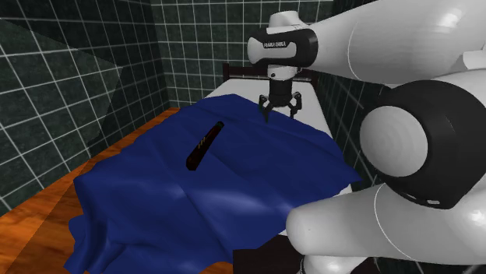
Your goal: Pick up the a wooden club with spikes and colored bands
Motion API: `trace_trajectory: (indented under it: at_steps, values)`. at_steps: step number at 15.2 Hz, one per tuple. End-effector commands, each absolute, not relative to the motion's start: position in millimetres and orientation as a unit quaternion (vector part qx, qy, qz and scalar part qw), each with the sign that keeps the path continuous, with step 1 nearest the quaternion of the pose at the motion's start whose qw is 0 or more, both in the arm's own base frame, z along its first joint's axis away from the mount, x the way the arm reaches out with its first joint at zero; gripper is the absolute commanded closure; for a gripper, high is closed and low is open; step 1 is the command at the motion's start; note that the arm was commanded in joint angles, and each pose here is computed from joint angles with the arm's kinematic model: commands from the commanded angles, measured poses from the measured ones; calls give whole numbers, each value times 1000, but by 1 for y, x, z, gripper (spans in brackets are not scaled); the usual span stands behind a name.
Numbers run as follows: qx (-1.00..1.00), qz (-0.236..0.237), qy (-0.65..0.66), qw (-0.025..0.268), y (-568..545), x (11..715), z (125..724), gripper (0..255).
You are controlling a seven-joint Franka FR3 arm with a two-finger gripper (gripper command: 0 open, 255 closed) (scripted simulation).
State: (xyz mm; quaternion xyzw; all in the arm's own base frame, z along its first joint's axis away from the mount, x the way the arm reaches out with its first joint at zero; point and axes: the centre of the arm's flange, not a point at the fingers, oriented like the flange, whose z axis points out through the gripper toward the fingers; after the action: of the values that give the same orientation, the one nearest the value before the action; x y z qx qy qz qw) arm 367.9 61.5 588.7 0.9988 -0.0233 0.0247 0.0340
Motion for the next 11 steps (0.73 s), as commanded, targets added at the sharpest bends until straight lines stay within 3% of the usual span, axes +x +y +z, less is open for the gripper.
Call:
trace_trajectory:
  at_steps: [1, 11]
  values:
    - [999, 20, -32, 35, 85, 381, 580, 0]
    - [997, -2, -69, 43, 190, 457, 533, 0]
